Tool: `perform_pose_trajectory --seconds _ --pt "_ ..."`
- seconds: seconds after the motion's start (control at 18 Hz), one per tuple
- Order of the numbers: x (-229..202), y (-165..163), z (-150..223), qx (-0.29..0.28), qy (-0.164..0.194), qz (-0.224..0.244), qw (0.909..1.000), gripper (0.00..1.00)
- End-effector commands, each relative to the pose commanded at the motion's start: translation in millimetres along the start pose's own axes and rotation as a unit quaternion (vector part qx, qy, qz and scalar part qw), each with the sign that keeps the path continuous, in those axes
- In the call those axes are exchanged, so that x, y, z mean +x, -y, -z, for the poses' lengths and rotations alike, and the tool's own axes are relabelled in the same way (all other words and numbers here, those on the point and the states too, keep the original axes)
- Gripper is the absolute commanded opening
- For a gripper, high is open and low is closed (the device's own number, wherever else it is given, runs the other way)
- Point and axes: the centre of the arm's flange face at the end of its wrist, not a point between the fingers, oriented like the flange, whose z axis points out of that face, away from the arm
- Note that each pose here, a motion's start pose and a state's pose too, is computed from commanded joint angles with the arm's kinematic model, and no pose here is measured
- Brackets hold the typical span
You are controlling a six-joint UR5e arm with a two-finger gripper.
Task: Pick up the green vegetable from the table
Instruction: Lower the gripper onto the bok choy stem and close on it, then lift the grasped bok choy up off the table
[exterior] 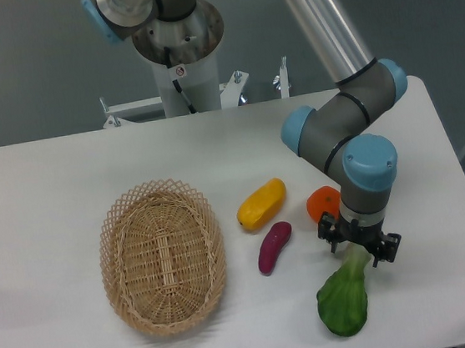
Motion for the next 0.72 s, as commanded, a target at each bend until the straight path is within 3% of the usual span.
perform_pose_trajectory --seconds 0.11,0.28,0.33,0.72 --pt "-0.8 -0.7 1.2 0.000 0.001 0.001 1.0000 0.40" --pt "-3.4 0.7 7.0 0.003 0.008 0.001 1.0000 0.39" --pt "-4.4 1.1 8.0 0.004 0.011 0.001 0.9999 0.34" --pt "-15.1 -2.7 46.9 0.019 0.039 0.007 0.9990 0.33"
